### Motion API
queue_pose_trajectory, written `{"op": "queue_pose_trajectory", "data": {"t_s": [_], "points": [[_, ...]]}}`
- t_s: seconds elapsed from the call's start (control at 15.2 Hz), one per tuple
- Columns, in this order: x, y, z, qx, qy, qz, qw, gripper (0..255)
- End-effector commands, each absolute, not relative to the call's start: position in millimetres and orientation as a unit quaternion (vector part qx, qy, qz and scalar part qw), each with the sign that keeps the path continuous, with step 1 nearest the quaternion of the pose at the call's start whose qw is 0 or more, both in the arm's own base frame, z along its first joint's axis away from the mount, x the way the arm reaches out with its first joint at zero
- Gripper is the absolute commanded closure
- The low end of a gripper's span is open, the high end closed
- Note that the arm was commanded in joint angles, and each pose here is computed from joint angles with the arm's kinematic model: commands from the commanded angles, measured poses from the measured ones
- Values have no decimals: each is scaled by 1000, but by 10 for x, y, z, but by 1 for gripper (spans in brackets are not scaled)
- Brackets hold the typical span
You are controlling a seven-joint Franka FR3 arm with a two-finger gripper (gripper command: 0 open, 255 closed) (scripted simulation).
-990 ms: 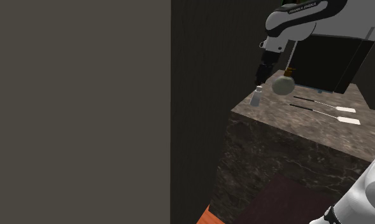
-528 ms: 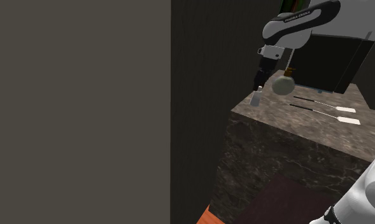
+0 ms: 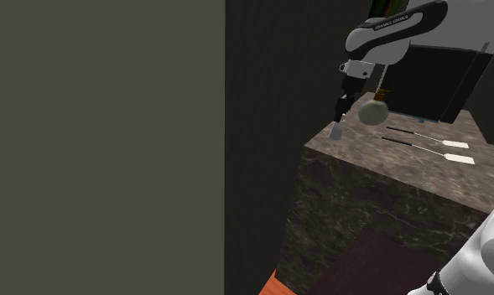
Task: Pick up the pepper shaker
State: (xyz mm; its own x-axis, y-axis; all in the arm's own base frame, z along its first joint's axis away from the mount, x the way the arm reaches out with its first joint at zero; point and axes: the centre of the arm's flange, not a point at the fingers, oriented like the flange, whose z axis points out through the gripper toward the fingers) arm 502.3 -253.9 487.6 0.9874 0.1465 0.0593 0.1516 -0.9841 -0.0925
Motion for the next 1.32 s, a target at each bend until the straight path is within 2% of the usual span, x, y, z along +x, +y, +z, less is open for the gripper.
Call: {"op": "queue_pose_trajectory", "data": {"t_s": [0.0, 1.25], "points": [[5023, -2539, 4870, -996, -75, -26, 49, 255], [5023, -2537, 5670, -996, -75, -26, 49, 255]]}}
